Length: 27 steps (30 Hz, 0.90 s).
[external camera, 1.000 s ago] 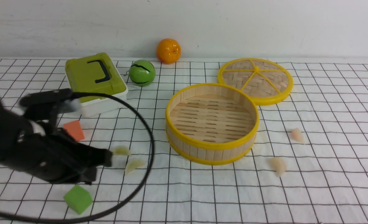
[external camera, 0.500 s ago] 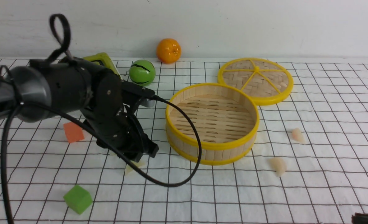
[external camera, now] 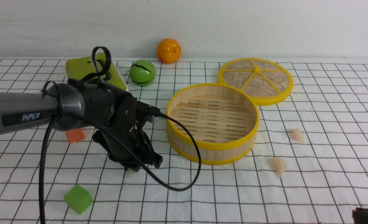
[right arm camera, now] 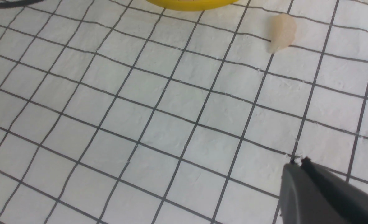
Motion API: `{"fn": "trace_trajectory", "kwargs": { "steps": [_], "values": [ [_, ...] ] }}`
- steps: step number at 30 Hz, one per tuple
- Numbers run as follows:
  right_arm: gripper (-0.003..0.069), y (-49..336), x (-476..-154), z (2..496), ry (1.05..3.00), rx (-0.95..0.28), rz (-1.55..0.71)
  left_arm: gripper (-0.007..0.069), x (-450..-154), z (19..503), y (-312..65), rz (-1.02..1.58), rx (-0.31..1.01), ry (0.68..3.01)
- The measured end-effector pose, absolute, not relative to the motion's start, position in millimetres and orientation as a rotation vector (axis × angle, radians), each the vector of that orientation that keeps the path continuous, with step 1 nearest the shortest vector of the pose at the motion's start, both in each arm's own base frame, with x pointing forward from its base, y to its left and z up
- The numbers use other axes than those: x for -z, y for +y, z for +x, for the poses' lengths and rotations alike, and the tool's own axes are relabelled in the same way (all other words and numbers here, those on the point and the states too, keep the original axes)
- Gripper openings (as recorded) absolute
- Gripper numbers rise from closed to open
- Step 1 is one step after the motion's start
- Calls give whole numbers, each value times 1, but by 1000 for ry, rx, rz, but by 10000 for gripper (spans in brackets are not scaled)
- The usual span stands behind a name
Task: Put the dumplings into the steamer on the table with the white tablecloth.
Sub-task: 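Reach for and grasp a dumpling on the table with the left gripper, then place the dumpling into the bamboo steamer basket with the left gripper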
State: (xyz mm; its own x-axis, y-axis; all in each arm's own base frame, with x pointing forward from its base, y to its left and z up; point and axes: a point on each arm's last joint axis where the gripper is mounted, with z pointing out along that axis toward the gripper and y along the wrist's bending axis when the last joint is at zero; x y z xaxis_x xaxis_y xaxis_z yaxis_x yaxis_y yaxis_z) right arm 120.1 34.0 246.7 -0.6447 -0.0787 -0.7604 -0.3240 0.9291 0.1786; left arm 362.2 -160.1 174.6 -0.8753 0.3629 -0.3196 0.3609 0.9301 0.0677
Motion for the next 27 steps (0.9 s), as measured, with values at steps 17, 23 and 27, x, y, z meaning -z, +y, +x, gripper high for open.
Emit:
{"fn": "trace_trajectory", "kwargs": {
  "steps": [17, 23, 27],
  "values": [
    [3, 34, -248, 121, 2241, -395, -260, 146, -288, 424, -225, 327, 484, 2522],
    [6, 34, -248, 121, 2238, -390, -260, 146, -235, 456, -236, 254, 396, 2612],
    [6, 34, -248, 122, 2234, -383, -264, 146, -212, 465, -240, 238, 366, 2638]
  ]
}}
